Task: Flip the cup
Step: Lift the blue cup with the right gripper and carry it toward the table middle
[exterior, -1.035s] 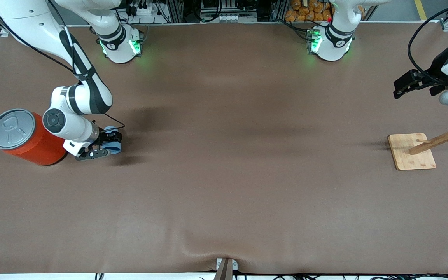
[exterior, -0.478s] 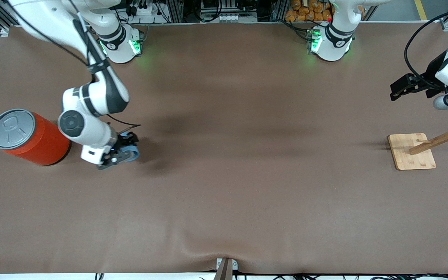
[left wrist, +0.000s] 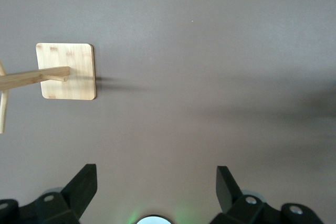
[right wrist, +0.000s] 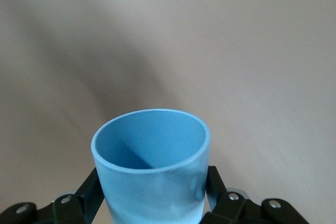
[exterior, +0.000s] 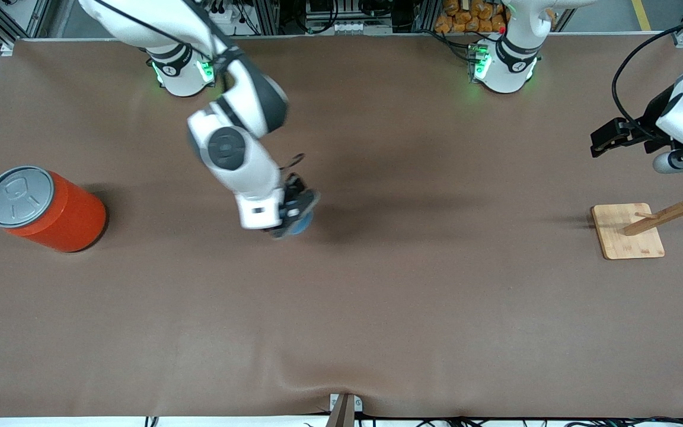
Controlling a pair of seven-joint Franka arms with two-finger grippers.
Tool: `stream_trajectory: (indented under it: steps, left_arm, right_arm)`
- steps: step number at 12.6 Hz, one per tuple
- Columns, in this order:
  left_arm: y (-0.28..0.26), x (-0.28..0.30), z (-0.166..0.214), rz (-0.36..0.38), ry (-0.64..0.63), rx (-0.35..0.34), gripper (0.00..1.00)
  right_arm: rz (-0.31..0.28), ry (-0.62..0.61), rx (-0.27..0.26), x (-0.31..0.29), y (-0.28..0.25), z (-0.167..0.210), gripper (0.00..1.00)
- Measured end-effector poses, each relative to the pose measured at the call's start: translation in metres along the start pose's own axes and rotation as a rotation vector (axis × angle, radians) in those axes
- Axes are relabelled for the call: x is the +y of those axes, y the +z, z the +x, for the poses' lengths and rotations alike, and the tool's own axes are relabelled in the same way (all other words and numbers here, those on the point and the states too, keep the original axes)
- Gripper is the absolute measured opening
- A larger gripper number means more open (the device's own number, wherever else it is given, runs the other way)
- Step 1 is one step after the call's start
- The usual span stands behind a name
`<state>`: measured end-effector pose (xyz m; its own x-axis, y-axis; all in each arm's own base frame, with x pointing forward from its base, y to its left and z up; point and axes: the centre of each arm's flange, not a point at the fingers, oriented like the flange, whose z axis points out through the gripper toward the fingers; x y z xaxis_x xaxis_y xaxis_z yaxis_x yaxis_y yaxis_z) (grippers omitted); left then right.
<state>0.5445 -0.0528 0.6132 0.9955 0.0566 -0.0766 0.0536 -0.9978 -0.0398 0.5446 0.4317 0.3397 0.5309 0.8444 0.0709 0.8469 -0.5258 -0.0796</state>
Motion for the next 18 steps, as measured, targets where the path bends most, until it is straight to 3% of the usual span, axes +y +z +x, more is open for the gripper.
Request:
stream_trajectory:
  steps: [2, 7, 14, 18]
  left_arm:
    - [0.003, 0.001, 0.001, 0.000, 0.002, -0.004, 1.00]
    - [0.010, 0.003, 0.004, -0.003, 0.005, -0.016, 1.00]
    - [0.033, 0.012, 0.015, -0.065, 0.006, -0.030, 1.00]
    - [0.050, 0.020, 0.023, -0.132, 0.003, -0.053, 1.00]
  right_arm:
    - [-0.103, -0.249, -0.050, -0.046, 0.025, 0.038, 0.82]
    - [-0.161, -0.542, -0.119, -0.118, 0.067, 0.071, 0.82]
    - [-0.171, -0.570, -0.169, -0.165, 0.127, 0.080, 0.82]
    - [-0.255, -0.538, -0.191, -0.194, 0.154, 0.082, 0.82]
